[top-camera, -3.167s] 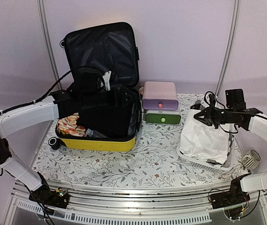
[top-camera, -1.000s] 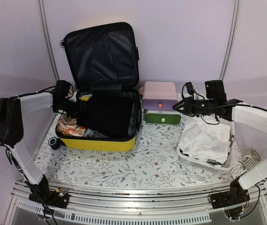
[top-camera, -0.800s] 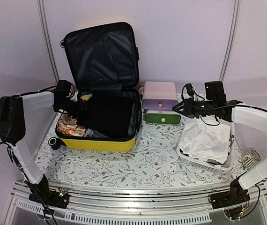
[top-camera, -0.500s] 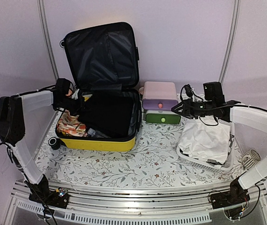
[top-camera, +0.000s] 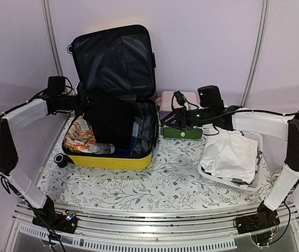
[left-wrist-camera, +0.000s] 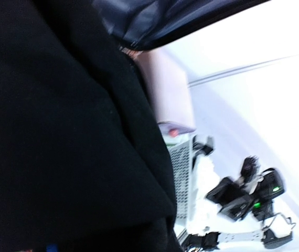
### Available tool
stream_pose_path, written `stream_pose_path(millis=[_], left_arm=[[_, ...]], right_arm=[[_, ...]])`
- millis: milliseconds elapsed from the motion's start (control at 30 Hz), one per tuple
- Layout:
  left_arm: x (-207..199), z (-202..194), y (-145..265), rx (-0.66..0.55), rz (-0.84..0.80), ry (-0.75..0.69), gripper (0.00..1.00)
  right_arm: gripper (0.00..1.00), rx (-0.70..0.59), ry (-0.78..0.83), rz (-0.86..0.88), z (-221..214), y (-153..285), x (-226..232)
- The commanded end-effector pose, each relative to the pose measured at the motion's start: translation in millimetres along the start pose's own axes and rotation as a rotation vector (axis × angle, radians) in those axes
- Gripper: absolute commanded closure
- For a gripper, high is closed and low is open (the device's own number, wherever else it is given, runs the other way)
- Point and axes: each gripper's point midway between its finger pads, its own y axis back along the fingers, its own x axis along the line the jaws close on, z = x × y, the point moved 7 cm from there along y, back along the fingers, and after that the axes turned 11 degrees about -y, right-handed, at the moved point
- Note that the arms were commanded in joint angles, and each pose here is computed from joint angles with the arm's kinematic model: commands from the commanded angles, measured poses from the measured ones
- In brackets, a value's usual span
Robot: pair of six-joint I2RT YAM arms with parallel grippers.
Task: Open, take out, and arrange the luggage
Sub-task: Pick up the clothes from the opened luggage, then pass from the left arm to the right
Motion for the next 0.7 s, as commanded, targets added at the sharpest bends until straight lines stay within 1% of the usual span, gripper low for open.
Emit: stream_pose_path(millis=[0,67,100,167,200,300,367,400,467,533,667], left_arm=[[-43.4,26.8,25.8,-0.118,-0.153,-0.085,1.00],[-44.9,28.7,27.5,-0.125,-0.158,-0.081,1.00],[-46.4,29.4,28.2,-0.128,-0.165,-0.076,1.00],[-52.8,33.2,31.1,-0.142,-0.194,-0.078,1.00],[-57.4,35.3,33.1,-0.152,-0.211,-0.083,1.00],[-75.5,44.0,41.8,-0.192,-0.260,-0.109,1.00],[-90.3,49.2,48.0,-0.214,-0.291,-0.137,1.00],[-98.3,50.9,50.8,-0.223,-0.307,-0.151,1.00],[-112.3,52.1,54.6,-0.237,-0.336,-0.173,1.00],[-122.6,51.5,55.0,-0.241,-0.359,-0.180,1.00],[-137.1,46.7,51.0,-0.242,-0.397,-0.193,1.00]], right_arm=[[0.45,0.064,-0.070,0.103,-3.7,-35.0,8.7],[0.38,0.076,-0.083,0.104,-4.3,-47.1,13.1],[0.31,0.072,-0.087,0.093,-3.6,-51.4,15.4],[0.08,0.038,-0.074,0.072,0.5,-54.2,22.0],[0.00,0.015,-0.074,0.058,3.1,-52.7,21.7],[0.01,-0.044,-0.119,0.035,11.1,-40.0,17.9],[0.01,-0.056,-0.137,0.095,11.5,-27.4,12.9],[0.01,-0.081,-0.145,0.148,15.1,-21.0,14.1],[0.01,-0.094,-0.184,0.156,16.5,-16.6,13.3],[0.01,-0.070,-0.194,0.140,17.0,-19.7,14.4],[0.01,-0.022,-0.228,0.164,13.0,-23.4,21.1]])
